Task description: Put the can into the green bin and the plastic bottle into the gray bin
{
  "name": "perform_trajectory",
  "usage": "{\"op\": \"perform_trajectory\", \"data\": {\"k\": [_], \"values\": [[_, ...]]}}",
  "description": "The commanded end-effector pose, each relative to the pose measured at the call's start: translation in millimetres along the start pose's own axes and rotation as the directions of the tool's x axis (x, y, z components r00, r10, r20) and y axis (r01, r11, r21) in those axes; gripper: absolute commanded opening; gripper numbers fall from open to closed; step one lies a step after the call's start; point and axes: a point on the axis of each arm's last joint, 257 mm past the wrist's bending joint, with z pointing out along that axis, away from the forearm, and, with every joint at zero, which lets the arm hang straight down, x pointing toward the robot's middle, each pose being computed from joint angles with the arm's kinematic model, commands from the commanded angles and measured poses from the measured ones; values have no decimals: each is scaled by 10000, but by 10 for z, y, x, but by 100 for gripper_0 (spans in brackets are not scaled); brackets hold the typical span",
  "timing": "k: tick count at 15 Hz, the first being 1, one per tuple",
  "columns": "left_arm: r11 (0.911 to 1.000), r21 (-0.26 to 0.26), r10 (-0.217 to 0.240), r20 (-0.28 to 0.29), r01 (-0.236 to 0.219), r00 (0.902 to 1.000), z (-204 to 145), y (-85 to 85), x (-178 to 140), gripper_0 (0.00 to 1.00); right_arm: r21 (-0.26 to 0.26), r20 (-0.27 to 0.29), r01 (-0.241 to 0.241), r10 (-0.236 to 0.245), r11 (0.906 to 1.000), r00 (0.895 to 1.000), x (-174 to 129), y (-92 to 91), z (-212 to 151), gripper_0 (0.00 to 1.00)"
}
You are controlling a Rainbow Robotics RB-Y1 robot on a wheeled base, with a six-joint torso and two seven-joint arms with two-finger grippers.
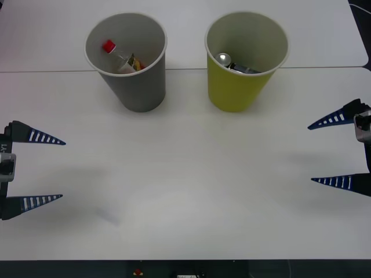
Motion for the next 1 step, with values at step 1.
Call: {"op": "perform_trajectory", "data": {"k": [1], "values": [[10000,0,0,0,0,10000,0,0,0,100,40,-46,-43,43,10000,10000,18,-14,-13,100]]}}
